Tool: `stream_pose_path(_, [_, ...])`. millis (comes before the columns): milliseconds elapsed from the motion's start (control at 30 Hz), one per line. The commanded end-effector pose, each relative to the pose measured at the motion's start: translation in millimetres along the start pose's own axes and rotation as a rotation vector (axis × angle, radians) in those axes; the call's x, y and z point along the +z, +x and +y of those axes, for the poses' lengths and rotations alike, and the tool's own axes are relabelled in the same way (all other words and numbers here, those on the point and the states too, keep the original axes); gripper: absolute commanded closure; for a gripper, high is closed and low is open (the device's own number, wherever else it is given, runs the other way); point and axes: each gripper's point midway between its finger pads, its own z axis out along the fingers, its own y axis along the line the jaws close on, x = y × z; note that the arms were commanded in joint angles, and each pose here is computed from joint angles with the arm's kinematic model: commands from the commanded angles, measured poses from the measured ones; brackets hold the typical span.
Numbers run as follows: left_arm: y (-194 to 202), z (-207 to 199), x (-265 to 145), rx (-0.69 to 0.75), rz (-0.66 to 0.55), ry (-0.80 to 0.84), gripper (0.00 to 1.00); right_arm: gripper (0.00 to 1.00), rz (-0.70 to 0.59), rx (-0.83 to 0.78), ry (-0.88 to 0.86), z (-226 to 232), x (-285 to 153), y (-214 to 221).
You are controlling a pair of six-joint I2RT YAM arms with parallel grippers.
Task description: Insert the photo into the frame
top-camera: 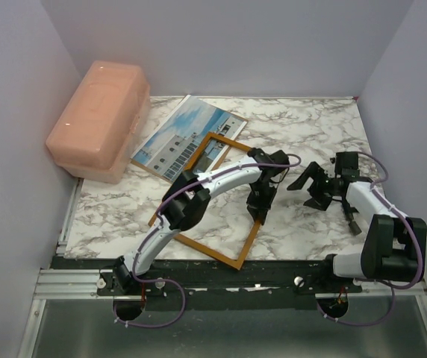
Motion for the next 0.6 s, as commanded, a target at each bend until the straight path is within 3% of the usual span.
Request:
stream_pose_path(0, [-2, -23, -57, 0.066, -0.183, 0.081, 1.0, 0.06, 0.055, -0.034, -0.21, 31, -10, 16])
stream_pose_path(233, [20, -47, -92, 0.149, -0.253, 0.192, 1.0, 0.07, 0.202, 0.005, -0.649, 89, -35, 40])
stream_pose_path(567, [51, -59, -115, 0.209, -0.291, 0.205, 1.0, 0.15, 0.171, -0.006, -0.737, 109, -56, 33])
